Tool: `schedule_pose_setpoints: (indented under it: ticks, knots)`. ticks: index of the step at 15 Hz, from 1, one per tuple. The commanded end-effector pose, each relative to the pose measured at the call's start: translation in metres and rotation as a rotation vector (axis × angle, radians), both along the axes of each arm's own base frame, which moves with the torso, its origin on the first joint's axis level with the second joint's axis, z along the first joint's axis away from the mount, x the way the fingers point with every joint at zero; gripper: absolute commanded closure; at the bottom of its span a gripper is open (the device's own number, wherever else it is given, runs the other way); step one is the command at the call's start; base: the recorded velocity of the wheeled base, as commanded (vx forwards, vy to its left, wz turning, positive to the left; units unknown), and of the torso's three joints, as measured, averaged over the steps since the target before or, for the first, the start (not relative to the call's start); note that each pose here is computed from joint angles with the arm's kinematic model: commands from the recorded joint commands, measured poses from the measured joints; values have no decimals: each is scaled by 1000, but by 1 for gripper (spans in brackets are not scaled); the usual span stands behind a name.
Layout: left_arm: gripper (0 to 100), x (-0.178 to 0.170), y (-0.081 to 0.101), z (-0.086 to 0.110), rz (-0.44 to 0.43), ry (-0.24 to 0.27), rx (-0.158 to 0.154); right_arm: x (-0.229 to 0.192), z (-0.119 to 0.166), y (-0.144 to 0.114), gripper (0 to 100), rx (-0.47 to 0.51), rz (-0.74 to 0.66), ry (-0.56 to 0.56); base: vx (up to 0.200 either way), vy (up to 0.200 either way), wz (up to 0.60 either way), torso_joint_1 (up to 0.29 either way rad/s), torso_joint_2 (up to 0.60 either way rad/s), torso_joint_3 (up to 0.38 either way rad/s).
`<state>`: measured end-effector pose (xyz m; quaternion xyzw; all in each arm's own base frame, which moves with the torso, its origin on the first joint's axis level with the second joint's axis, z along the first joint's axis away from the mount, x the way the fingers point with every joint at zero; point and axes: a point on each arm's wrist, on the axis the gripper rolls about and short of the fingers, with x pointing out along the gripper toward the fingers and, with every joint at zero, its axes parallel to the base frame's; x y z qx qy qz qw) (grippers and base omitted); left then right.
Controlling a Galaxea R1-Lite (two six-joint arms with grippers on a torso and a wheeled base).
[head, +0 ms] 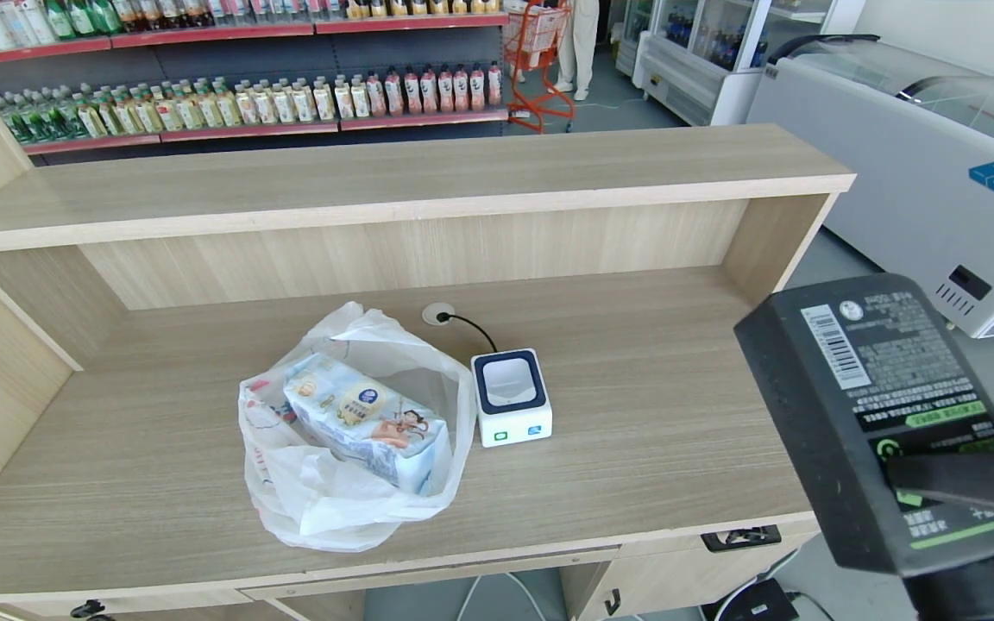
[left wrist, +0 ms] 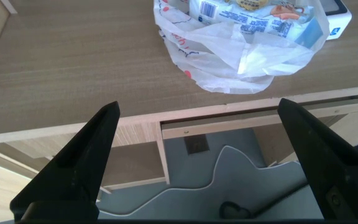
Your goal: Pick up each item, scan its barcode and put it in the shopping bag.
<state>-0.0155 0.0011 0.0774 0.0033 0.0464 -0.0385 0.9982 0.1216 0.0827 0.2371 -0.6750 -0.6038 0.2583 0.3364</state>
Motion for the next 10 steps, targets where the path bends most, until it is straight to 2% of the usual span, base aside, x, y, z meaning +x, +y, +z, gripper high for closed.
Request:
schedule_pose_setpoints:
  ticks: [1,4,6,10]
  knots:
    - [0,0,0,0,0,1,0,-21,-1,0,100,25,1,-33,0,0,0,0,0,0]
    - [0,0,0,0,0,1,0,-39,-10,0,100,41,-44,-26,0,0,0,0,0,0]
    - [0,0,0,0,0,1,0,-42,-11,4,100,34,-29,-65,0,0,0,0,0,0]
    - [0,0,0,0,0,1,0,-45,-11,6,100,36,-5,-70,0,0,0,0,0,0]
